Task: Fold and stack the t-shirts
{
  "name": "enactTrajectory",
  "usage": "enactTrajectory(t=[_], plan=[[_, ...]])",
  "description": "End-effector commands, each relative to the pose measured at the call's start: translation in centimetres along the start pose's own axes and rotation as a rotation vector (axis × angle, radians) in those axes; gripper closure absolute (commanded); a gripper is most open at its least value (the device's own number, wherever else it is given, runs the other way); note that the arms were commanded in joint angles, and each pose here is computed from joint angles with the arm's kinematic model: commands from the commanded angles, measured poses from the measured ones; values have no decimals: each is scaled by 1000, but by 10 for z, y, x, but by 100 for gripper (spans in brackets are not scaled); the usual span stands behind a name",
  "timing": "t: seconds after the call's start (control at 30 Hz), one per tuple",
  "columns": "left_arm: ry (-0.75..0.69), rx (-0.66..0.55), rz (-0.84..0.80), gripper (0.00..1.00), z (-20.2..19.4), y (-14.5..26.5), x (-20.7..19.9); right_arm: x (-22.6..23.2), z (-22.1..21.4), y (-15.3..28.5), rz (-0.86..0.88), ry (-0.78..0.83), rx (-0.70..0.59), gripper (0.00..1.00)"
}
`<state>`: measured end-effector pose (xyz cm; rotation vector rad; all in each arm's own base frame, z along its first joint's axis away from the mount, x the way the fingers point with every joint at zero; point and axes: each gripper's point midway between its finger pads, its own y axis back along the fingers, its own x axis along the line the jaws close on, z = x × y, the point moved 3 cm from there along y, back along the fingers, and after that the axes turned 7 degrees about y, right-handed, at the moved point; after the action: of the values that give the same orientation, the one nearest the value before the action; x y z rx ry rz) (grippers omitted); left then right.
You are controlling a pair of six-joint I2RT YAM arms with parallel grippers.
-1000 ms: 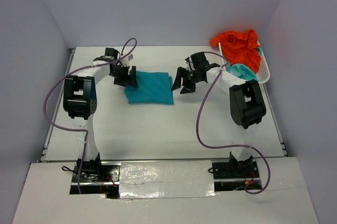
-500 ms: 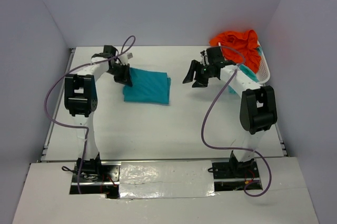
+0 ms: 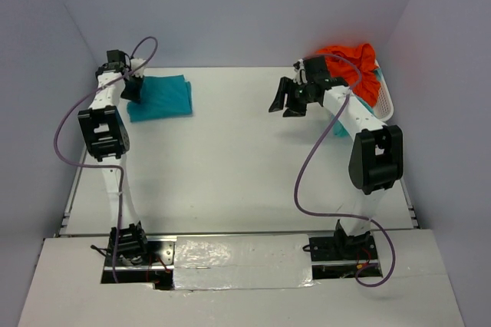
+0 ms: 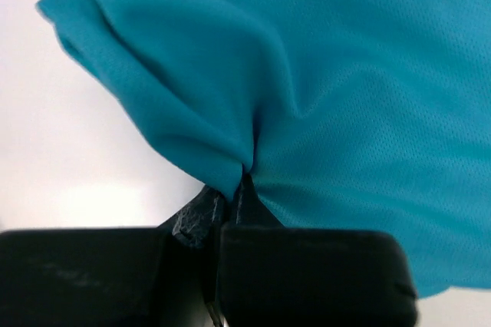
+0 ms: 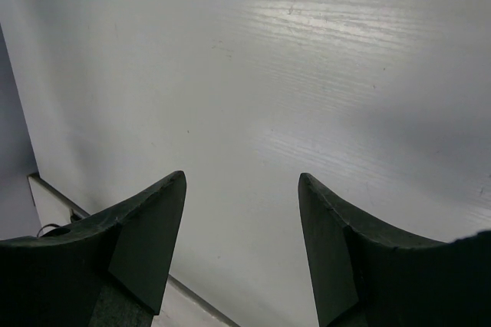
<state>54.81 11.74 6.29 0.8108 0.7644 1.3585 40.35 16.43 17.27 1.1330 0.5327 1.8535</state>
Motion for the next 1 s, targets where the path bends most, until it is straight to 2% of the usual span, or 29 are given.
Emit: enactTrajectory(t=[0.0,0.2,0.53,0.57,0.6,0.67,0.7,0.77,0.8,0.93,0.97], plan=[[-26,-95,185,100,19,-7,62,0,7,3,-10,25,8,32],[-94,-254,397,100,54,-1,112,-2,11,0,-32,27,35,32],[-157,-395,474,98,83,1,135,0,32,7,-64,40,17,32],[-165,-403,473,93,85,-3,134,-1,33,7,-68,44,11,32],[-168,-419,486,79,87,-1,136,-1,32,6,-67,48,13,32],[-165,-444,533,62,89,-2,142,-3,32,6,-76,43,26,32],[-163,-447,553,48,91,-1,145,-2,33,7,-72,44,30,32],[-155,-456,606,36,96,8,153,0,36,8,-67,46,17,32],[-151,-457,623,23,96,12,154,1,36,8,-62,48,15,32],[-106,-430,745,18,94,43,168,4,43,15,-70,58,1,32],[-78,-425,800,18,95,64,173,4,49,22,-82,55,-12,32]])
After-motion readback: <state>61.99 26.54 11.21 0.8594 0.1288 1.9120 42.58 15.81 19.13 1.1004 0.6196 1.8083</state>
